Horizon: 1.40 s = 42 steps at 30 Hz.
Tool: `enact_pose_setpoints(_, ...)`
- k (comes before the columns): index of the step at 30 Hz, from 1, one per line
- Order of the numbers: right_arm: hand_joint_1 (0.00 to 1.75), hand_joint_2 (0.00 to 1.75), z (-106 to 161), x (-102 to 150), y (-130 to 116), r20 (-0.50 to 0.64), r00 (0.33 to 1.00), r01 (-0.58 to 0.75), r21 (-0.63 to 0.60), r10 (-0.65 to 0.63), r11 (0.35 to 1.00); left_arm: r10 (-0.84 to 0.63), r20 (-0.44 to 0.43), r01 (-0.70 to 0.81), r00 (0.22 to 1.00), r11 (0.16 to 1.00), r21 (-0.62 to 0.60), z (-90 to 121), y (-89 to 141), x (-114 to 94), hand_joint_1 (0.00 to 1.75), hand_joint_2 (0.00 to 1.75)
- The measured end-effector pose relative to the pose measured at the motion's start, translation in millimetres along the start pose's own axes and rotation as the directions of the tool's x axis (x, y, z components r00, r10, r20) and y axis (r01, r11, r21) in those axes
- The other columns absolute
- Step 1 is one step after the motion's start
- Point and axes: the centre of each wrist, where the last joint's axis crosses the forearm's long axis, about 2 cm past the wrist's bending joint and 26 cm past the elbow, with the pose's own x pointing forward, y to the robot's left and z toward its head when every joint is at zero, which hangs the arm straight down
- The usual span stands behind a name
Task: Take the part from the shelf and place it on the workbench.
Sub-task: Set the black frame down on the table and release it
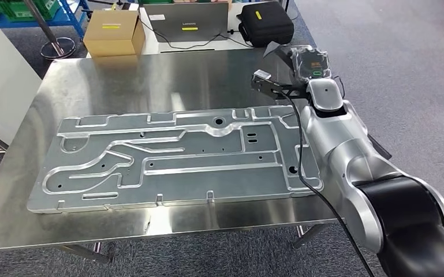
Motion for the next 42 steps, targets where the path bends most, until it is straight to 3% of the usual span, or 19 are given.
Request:
enact_pose_setpoints(9, 1.75, 1.75, -24.2, -2.7, -54.2, -0.018, 0.989, -0.147, 0.023, 0.147, 0.989, -0.006, -0.009, 0.006, 1.0, 1.0, -0.001, 0.2, -0.4, -0.8, 0.0, 1.75)
enact_pose_setpoints(16, 1.75, 1.75, -32.6, -3.1, -77.8, -0.008, 0.971, -0.236, 0.055, 0.237, 0.97, -0.01, -0.002, 0.01, 1.0, 1.0, -0.011, 0.5, -1.3, -2.5, 0.0, 1.75)
enact_pose_setpoints(23, 1.75, 1.75, -36.3, 8.8, -90.4, 0.051, 0.919, -0.393, 0.137, 0.39, 0.909, -0.03, 0.004, 0.03, 1.0, 0.999, -0.037, 2.3, -8.2, -4.0, 0.0, 1.75)
enact_pose_setpoints(32, 1.75, 1.75, -30.8, 33.0, -77.6, 0.138, 0.881, -0.472, 0.158, 0.453, 0.868, -0.06, 0.001, 0.06, 0.998, 0.996, -0.063, 5.6, -19.8, -5.7, 0.0, 1.75)
enact_pose_setpoints(42, 1.75, 1.75, -19.4, 76.3, -62.8, 0.217, 0.894, -0.427, 0.148, 0.392, 0.892, -0.076, 0.002, 0.076, 0.997, 0.994, -0.082, 7.8, -27.8, -4.1, 0.0, 1.75)
